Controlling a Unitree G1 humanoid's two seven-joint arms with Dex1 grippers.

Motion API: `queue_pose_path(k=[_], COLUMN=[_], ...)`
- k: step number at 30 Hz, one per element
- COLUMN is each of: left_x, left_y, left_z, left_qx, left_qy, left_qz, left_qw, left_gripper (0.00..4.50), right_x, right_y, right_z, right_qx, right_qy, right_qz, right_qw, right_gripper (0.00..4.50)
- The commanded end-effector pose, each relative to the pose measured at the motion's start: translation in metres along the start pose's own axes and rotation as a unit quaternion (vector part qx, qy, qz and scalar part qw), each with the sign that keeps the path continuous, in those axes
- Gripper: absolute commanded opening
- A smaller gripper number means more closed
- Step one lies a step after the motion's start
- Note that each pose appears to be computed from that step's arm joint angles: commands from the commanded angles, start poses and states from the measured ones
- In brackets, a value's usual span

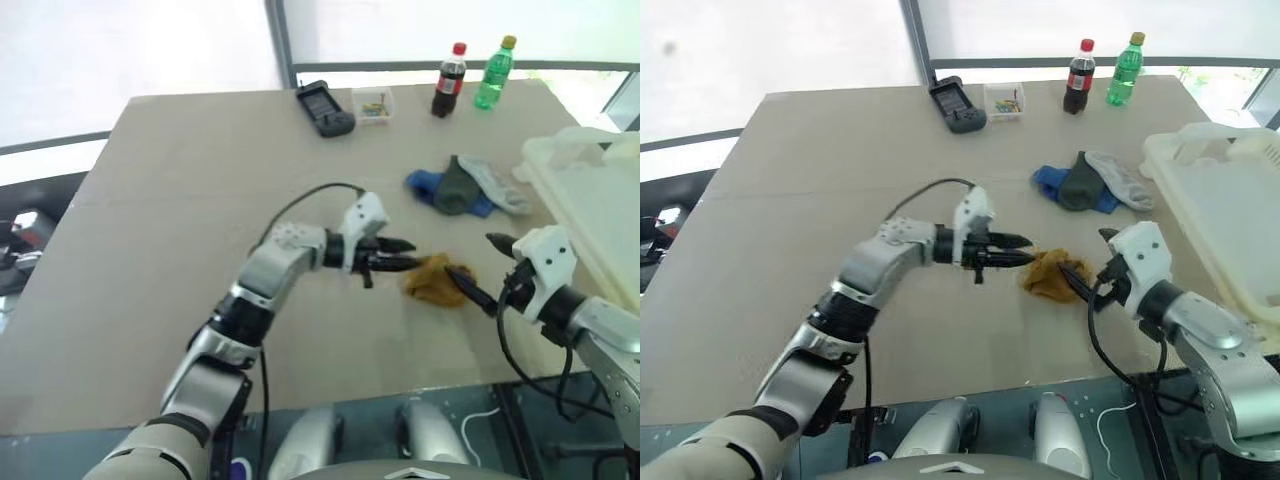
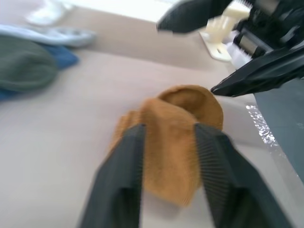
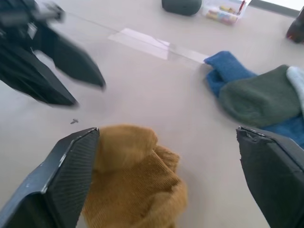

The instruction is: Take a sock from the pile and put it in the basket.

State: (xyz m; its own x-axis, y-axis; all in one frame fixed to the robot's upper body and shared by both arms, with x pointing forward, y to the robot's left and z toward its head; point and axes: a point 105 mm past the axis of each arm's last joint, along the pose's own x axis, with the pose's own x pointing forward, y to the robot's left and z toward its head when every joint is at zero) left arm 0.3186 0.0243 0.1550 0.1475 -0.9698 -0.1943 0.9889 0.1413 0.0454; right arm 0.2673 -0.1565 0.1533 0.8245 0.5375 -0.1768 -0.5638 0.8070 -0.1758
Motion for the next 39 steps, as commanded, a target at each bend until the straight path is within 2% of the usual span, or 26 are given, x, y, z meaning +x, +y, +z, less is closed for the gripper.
queue_pose_path(k=[1, 8, 10, 16, 20, 27, 28, 30, 31, 34, 36, 38, 39], left_x=[-0.027, -0.064, -0.067, -0.068, -0.073, -0.082, -0.083, -0.084, -0.084, -0.085, -0.087, -0.089, -0.089], left_y=[-0.010, -0.025, -0.026, -0.030, -0.032, -0.031, -0.031, -0.032, -0.032, -0.032, -0.032, -0.030, -0.031], left_z=[0.028, 0.027, 0.024, 0.023, 0.021, 0.014, 0.013, 0.012, 0.011, 0.010, 0.010, 0.012, 0.012], left_qx=[0.079, 0.085, 0.086, 0.070, 0.067, 0.066, 0.065, 0.060, 0.060, 0.060, 0.062, 0.062, 0.057], left_qy=[-0.015, 0.015, 0.022, 0.013, 0.015, 0.021, 0.020, 0.018, 0.018, 0.016, 0.015, 0.007, -0.001], left_qz=[-0.005, 0.004, 0.017, 0.039, 0.046, 0.073, 0.077, 0.086, 0.089, 0.098, 0.102, 0.111, 0.113], left_qw=[0.997, 0.996, 0.996, 0.997, 0.997, 0.995, 0.995, 0.994, 0.994, 0.993, 0.993, 0.992, 0.992], left_gripper=[3.35, 3.35, 3.35, 3.35, 3.35, 3.35, 3.38, 3.38, 3.38, 3.38, 3.38, 3.38, 3.38], right_x=[0.004, 0.011, 0.014, 0.017, 0.027, 0.026, 0.026, 0.027, 0.028, 0.029, 0.033, 0.035, 0.036], right_y=[0.009, -0.007, -0.011, 0.000, 0.002, 0.011, 0.013, 0.015, 0.016, 0.017, 0.021, 0.021, 0.021], right_z=[-0.003, -0.001, -0.009, -0.025, -0.045, -0.077, -0.078, -0.084, -0.087, -0.095, -0.091, -0.086, -0.080], right_qx=[0.029, 0.086, 0.088, 0.143, 0.175, 0.155, 0.152, 0.138, 0.132, 0.103, 0.092, 0.082, 0.088], right_qy=[0.018, 0.032, 0.056, 0.100, 0.134, 0.195, 0.197, 0.204, 0.207, 0.213, 0.192, 0.171, 0.154], right_qz=[0.026, -0.005, -0.028, -0.017, -0.019, 0.002, 0.005, 0.009, 0.010, 0.017, 0.030, 0.035, 0.039], right_qw=[0.999, 0.996, 0.994, 0.984, 0.975, 0.968, 0.969, 0.969, 0.969, 0.971, 0.977, 0.981, 0.983], right_gripper=[4.50, 4.50, 4.50, 4.50, 4.50, 4.50, 3.98, 3.33, 2.79, 1.53, 0.54, 0.07, 0.06])
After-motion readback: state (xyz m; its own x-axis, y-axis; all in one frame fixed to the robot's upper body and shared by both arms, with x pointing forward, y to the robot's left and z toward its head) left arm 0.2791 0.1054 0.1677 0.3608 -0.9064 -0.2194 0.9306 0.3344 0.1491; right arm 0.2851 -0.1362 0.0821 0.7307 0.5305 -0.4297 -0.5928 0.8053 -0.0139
